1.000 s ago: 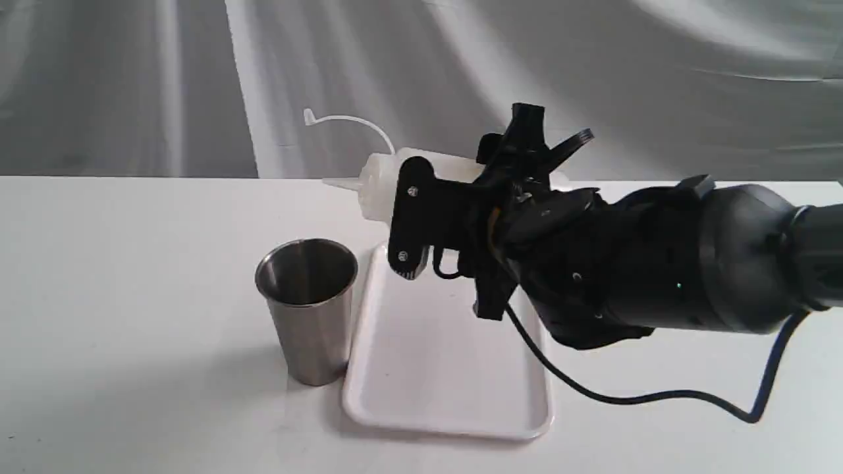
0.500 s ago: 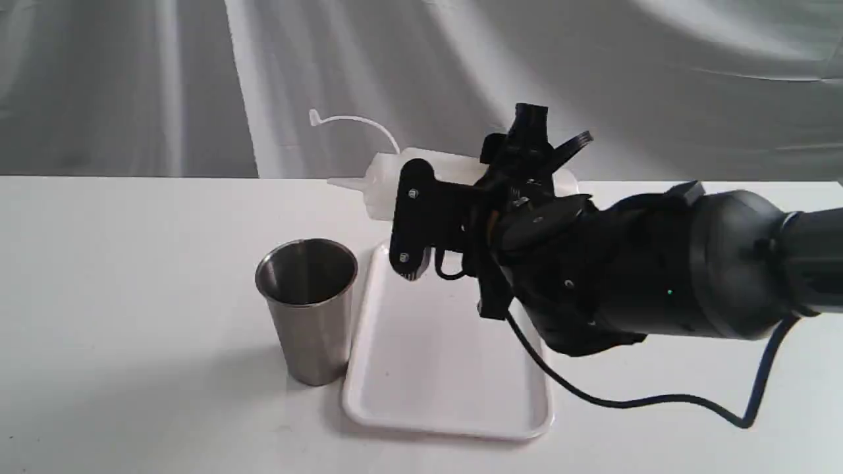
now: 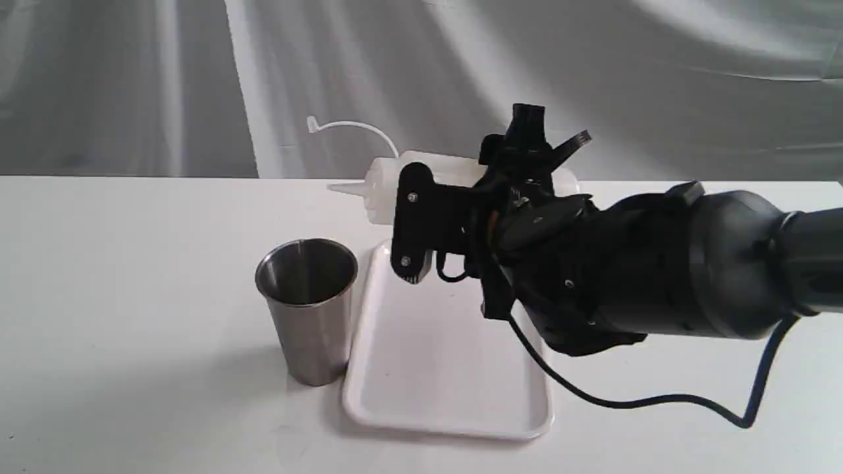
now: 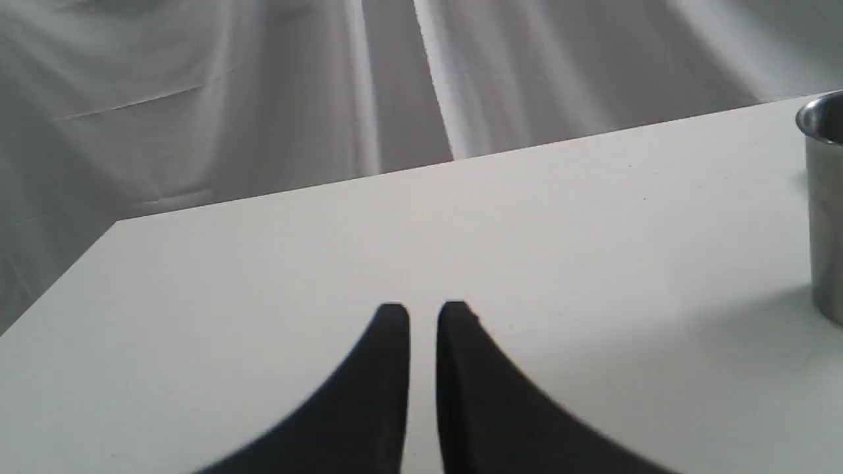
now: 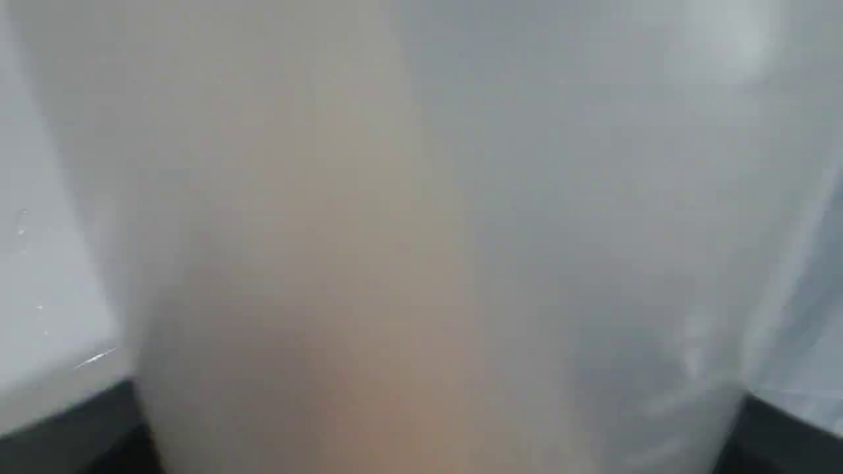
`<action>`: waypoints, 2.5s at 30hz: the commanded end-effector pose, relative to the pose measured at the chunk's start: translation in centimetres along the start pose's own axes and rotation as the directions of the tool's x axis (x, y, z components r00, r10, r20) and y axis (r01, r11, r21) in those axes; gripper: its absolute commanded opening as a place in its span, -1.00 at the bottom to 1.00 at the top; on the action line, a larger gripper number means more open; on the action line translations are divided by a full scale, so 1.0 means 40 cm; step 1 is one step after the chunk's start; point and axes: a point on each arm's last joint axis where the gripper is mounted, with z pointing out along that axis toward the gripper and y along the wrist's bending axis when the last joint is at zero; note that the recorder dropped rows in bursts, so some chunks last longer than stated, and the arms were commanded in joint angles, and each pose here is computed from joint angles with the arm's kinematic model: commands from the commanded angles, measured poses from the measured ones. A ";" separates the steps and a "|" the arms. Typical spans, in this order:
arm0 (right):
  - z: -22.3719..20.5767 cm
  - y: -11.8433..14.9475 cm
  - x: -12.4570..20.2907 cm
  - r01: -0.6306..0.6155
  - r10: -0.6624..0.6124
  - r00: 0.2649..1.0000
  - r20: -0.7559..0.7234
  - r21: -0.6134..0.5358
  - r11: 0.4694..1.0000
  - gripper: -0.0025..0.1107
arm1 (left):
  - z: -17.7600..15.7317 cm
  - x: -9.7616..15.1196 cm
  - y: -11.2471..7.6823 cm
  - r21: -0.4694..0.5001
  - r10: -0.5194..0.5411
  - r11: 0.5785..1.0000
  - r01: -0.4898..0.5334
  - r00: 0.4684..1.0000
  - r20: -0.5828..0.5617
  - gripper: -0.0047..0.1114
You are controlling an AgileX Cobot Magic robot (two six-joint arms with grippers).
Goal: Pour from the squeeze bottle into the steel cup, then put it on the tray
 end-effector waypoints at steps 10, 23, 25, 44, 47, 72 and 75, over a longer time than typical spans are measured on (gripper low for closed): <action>-0.018 -0.019 -0.010 0.182 -0.181 0.983 -0.032 0.060 0.981 -0.96 | 0.000 0.001 0.000 -0.002 -0.004 1.000 0.004 1.000 0.010 -0.78; -0.006 -0.025 -0.021 0.216 -0.205 0.972 -0.111 0.107 0.970 -0.96 | 0.000 0.001 0.000 -0.002 -0.005 1.000 0.005 1.000 0.010 -0.78; 0.010 -0.032 -0.028 0.228 -0.206 0.965 -0.162 0.135 0.964 -0.96 | 0.000 0.001 0.000 -0.002 -0.005 1.000 0.005 1.000 0.010 -0.78; 0.016 -0.024 -0.078 0.428 -0.417 0.902 -0.114 0.107 0.897 -0.96 | 0.000 0.001 0.000 -0.002 -0.007 1.000 0.007 1.000 0.010 -0.78; 0.012 -0.020 -0.084 0.435 -0.424 0.899 -0.105 0.108 0.894 -0.96 | 0.000 0.001 0.000 -0.002 -0.007 1.000 0.007 1.000 0.010 -0.78; 0.019 -0.052 -0.097 0.531 -0.505 0.843 -0.184 0.129 0.838 -0.96 | 0.000 0.001 0.000 -0.002 -0.005 1.000 0.005 1.000 0.010 -0.78; 0.025 -0.057 -0.105 0.529 -0.503 0.844 -0.185 0.136 0.838 -0.96 | 0.000 0.001 0.000 -0.002 -0.005 1.000 0.005 1.000 0.010 -0.78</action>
